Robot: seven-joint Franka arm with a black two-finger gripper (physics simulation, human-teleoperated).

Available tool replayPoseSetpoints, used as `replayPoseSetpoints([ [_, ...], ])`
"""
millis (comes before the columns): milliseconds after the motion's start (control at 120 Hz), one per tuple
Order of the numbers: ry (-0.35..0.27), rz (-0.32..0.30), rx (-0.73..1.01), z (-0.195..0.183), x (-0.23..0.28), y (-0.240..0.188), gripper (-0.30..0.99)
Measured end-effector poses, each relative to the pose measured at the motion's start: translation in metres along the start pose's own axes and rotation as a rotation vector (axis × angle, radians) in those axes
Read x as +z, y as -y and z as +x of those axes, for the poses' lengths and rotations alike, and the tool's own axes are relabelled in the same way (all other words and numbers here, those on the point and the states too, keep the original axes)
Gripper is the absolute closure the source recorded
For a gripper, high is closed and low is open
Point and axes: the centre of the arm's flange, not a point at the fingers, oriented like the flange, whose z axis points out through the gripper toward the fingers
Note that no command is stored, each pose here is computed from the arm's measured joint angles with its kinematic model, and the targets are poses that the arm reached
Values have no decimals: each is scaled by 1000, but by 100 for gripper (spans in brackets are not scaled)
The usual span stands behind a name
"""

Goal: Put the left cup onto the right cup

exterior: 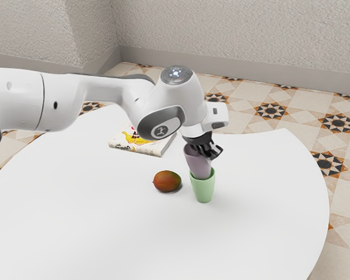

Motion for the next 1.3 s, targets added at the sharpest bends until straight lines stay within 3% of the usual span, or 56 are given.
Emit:
replayPoseSetpoints([
  [117, 2, -3, -2, 0, 2, 0, 74],
  [358, 4, -11, 5, 0, 2, -1, 34],
  [533, 4, -12, 10, 0, 2, -1, 17],
  [933, -14, -12, 24, 2, -9, -6, 5],
  [1183, -92, 21, 32, 11, -67, -8, 2],
  [1300, -100, 37, 3, 11, -104, -4, 1],
])
